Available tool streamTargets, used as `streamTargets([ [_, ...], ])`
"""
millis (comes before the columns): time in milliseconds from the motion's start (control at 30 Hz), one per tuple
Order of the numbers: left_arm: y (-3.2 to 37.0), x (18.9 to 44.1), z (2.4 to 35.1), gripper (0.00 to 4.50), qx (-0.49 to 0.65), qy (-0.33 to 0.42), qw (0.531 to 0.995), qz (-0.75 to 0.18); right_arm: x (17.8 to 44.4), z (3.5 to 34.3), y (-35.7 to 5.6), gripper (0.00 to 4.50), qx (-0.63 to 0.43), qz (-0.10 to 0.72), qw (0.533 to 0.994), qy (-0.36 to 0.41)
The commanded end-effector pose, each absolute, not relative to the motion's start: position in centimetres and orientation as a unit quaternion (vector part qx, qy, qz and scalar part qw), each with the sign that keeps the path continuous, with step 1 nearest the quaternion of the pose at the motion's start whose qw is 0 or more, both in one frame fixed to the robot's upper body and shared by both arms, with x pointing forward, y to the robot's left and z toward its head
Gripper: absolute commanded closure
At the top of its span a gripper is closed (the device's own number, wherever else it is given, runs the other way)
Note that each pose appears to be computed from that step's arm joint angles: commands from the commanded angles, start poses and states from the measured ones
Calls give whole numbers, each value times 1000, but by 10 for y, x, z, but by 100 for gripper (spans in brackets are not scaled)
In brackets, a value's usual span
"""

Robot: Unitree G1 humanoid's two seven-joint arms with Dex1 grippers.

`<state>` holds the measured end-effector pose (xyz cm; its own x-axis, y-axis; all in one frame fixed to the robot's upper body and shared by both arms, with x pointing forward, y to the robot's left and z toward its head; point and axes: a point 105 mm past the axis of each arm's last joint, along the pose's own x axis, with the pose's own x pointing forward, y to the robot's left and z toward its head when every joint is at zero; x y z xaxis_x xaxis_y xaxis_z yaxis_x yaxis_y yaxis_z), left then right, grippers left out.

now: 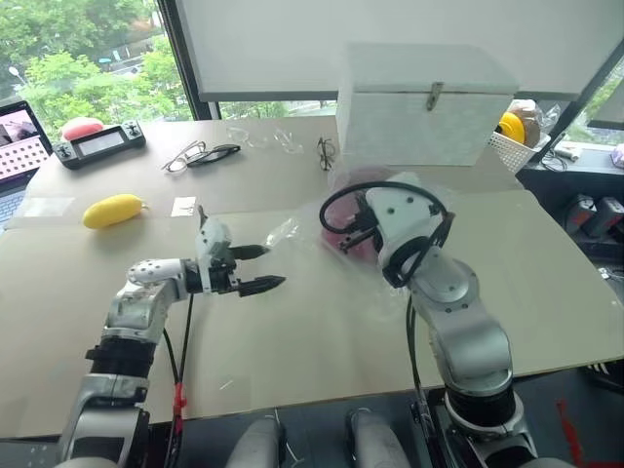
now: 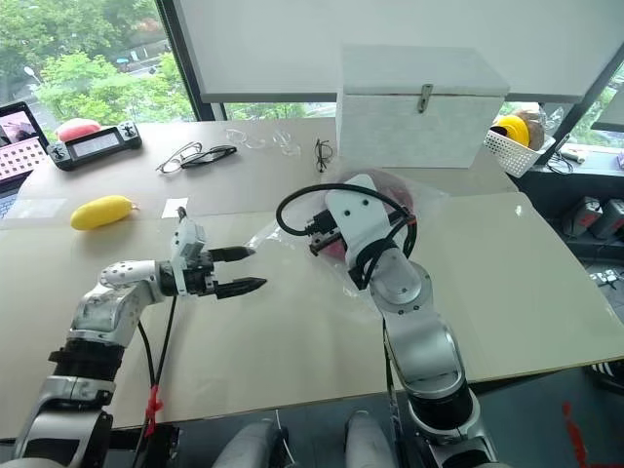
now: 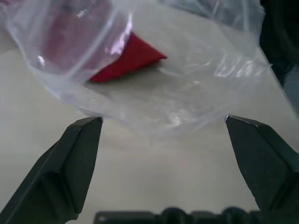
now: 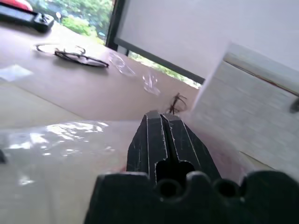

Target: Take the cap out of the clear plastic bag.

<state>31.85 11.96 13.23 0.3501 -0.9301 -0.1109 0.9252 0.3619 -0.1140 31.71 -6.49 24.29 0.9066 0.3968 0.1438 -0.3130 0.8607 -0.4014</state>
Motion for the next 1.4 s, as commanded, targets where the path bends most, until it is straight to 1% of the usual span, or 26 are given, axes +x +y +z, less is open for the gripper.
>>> streamTargets([
  [33, 110, 310, 151, 0, -33, 60, 818, -571, 313, 252, -69, 446, -195, 186, 955, -127],
  [100, 109, 307, 150, 0, -34, 62, 820, -568, 313, 249, -70, 446, -206, 191, 952, -121],
  [233, 112, 306, 146, 0, -35, 68, 827, -557, 295, 251, -68, 446, -222, 239, 938, -119],
  [300, 113, 306, 145, 0, -32, 70, 828, -556, 281, 252, -67, 390, -224, 265, 930, -118],
  [333, 113, 306, 145, 0, -31, 71, 828, -555, 276, 251, -66, 379, -225, 274, 928, -115],
  [400, 114, 306, 144, 0, -31, 72, 828, -555, 269, 243, -62, 305, -225, 296, 923, -98],
  [433, 114, 306, 144, 0, -31, 72, 828, -555, 267, 241, -61, 280, -223, 300, 923, -92],
  [467, 115, 306, 144, 0, -30, 73, 828, -555, 266, 238, -60, 270, -218, 306, 923, -84],
  [500, 115, 307, 144, 0, -29, 74, 828, -555, 265, 236, -60, 223, -216, 312, 922, -76],
  [533, 116, 307, 144, 0, -29, 74, 828, -555, 264, 234, -60, 198, -214, 316, 921, -70],
  [600, 116, 308, 144, 0, -28, 75, 828, -554, 263, 230, -59, 127, -210, 326, 920, -58],
  [733, 116, 309, 144, 0, -26, 80, 826, -557, 264, 217, -56, 8, -203, 338, 919, -25],
  [900, 116, 310, 145, 0, -23, 84, 824, -560, 264, 203, -53, 8, -225, 357, 907, 3],
  [967, 116, 311, 146, 0, -23, 83, 824, -560, 267, 190, -55, 8, -275, 350, 895, 21],
  [1067, 115, 311, 147, 0, -23, 82, 824, -561, 283, 170, -74, 8, -363, 287, 885, 53],
  [1200, 113, 308, 146, 0, -24, 84, 820, -565, 298, 165, -95, 8, -413, 209, 884, 63],
  [1267, 111, 307, 145, 0, -24, 84, 818, -569, 307, 173, -104, 8, -417, 162, 893, 53],
  [1400, 108, 306, 145, 0, -24, 83, 816, -572, 314, 185, -110, 8, -390, 117, 912, 42],
])
